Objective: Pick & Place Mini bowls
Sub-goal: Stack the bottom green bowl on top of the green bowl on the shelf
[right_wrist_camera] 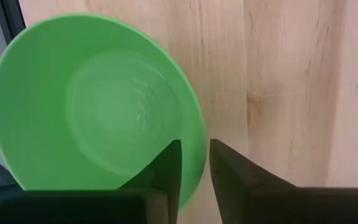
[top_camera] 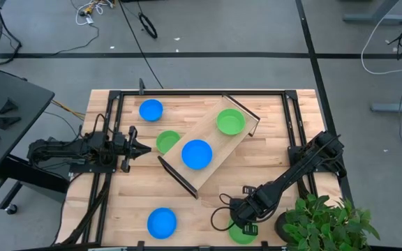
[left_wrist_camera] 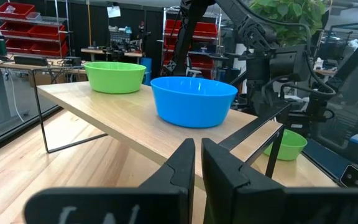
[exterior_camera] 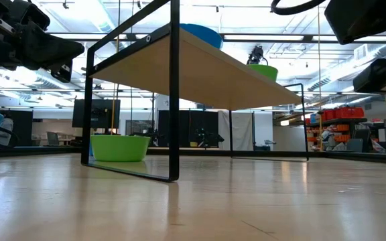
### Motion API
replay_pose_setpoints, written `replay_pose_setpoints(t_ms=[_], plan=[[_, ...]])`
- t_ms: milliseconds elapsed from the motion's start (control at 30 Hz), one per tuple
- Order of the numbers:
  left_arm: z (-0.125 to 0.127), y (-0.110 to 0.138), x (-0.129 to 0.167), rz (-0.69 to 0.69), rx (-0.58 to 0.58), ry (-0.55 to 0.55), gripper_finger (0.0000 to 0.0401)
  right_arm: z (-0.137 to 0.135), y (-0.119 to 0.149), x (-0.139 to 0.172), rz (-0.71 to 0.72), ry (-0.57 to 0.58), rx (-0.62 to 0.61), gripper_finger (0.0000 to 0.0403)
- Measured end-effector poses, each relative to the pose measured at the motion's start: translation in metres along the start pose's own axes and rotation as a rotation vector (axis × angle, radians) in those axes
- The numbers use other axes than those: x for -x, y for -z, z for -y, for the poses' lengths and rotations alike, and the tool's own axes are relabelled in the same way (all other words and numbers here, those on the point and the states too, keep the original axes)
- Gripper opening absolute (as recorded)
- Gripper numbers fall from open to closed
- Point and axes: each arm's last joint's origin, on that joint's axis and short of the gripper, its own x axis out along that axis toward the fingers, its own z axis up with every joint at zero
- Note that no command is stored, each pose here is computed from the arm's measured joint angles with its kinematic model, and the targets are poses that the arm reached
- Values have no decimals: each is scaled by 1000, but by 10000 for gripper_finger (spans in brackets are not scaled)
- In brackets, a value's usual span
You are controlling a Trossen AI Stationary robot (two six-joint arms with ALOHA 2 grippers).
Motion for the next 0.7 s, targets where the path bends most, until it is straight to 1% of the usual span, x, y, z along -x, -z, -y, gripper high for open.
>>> replay_pose_setpoints(t_ms=[233,433,567,700], plan=[[0,0,0,0,0,0,32,0,0,4,8,-8,-11,114],[0,0,0,-1,0,0,32,0,0,4,9,-6,-12,118],[0,0,0,0,0,-1,32,0,0,4,10,-5,-11,107],[0,0,0,0,0,0,32,0,0,4,8,-7,-11,80]])
